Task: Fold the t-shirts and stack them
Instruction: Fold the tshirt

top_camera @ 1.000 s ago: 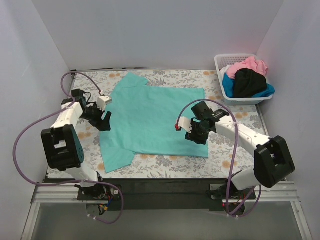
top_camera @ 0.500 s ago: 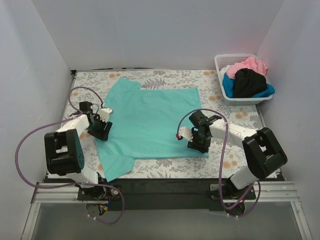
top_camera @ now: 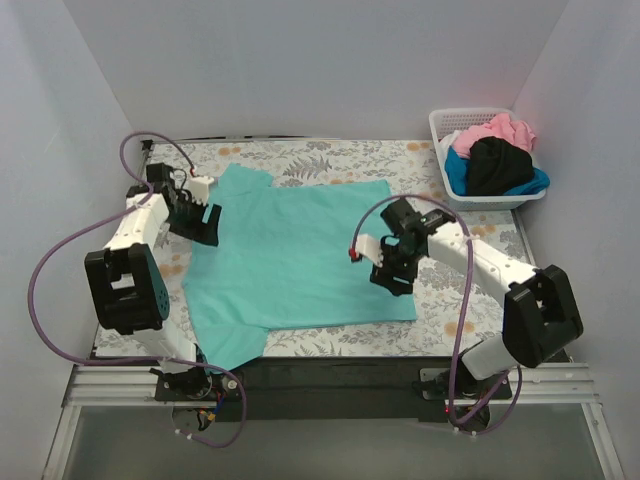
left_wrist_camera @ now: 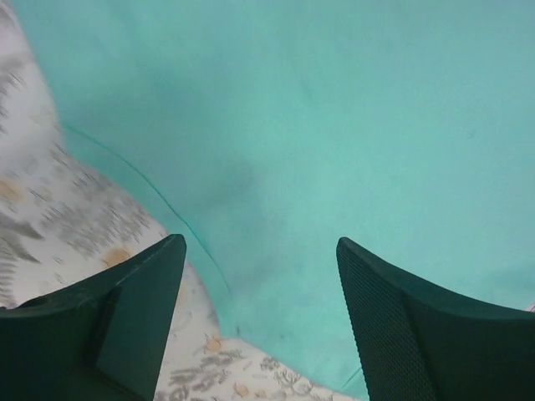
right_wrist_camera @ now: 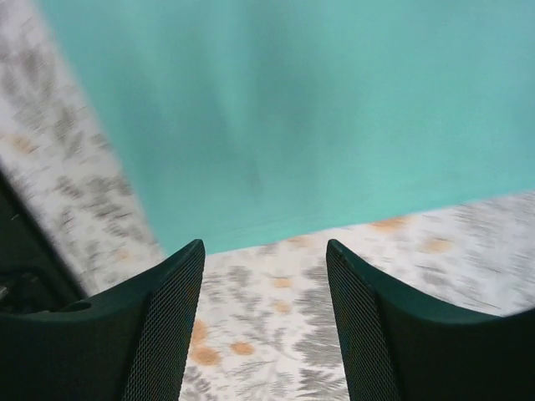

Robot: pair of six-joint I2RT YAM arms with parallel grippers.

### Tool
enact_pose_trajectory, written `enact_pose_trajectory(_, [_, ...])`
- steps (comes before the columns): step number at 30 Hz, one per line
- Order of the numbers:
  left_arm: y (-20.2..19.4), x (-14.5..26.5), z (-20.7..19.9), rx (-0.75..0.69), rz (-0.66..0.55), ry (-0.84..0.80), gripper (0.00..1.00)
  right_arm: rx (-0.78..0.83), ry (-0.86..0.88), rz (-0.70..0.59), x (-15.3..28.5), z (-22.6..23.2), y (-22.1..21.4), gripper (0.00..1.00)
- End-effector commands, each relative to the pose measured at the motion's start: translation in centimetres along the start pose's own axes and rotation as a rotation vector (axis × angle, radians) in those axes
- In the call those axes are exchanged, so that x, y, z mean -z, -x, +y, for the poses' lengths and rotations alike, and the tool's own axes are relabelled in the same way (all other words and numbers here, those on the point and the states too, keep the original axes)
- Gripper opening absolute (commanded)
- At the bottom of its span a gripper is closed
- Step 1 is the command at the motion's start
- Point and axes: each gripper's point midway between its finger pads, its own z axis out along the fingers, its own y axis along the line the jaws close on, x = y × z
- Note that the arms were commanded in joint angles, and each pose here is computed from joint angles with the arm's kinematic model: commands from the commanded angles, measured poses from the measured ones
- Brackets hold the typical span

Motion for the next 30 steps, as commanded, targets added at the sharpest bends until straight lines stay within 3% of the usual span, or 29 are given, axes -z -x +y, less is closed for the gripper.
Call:
enact_pose_trajectory(1, [7.6, 1.9, 0.0, 0.08, -0.194, -0.081, 0.74, -0.082, -0.123, -0.155, 4.4, -7.9, 3.4, 0.67])
enact_pose_trajectory(2, [10.8, 2.9, 1.2, 0.065, -0.275, -0.052, 0.75, -0.112, -0.195, -0.217, 7.0, -11.4, 5.2, 0.66])
enact_pose_trajectory(4, [13.2, 1.5, 2.7, 0.107, -0.305, -0.062, 0.79, -0.223, -0.214, -0.241, 7.1, -16.3, 5.1, 0.65])
enact_pose_trajectory(5, [16.3, 2.6, 3.7, 0.132, -0.379, -0.041, 0.8, -0.228, -0.299, -0.299, 10.0, -19.5, 6.9, 0.63])
enact_pose_trajectory(7, [17.8, 0.3, 5.6, 0.193, -0.383, -0.029, 0.8, -0.329, -0.315, -0.292, 8.9, -23.4, 6.5, 0.58])
enact_pose_trajectory(8, [19.3, -0.1, 6.7, 0.239, -0.422, -0.014, 0.8, -0.328, -0.393, -0.345, 11.4, -26.1, 8.1, 0.56])
enact_pose_trajectory(9, [20.9, 0.3, 7.6, 0.243, -0.46, 0.003, 0.8, -0.403, -0.372, -0.33, 9.2, -27.9, 7.4, 0.51])
enact_pose_trajectory(12, [23.4, -1.0, 9.4, 0.293, -0.505, 0.001, 0.78, -0.458, -0.443, -0.376, 9.1, -33.0, 7.6, 0.48])
enact_pose_trajectory(16, [24.5, -2.9, 10.5, 0.32, -0.534, -0.011, 0.76, -0.47, -0.499, -0.425, 7.4, -36.7, 6.9, 0.48])
enact_pose_trajectory(22, [24.7, -5.5, 11.7, 0.322, -0.547, -0.009, 0.76, -0.454, -0.473, -0.481, 4.3, -38.1, 7.1, 0.56])
enact_pose_trajectory(30, [24.8, -7.9, 12.4, 0.328, -0.532, -0.014, 0.76, -0.441, -0.455, -0.472, 0.8, -38.9, 6.5, 0.57])
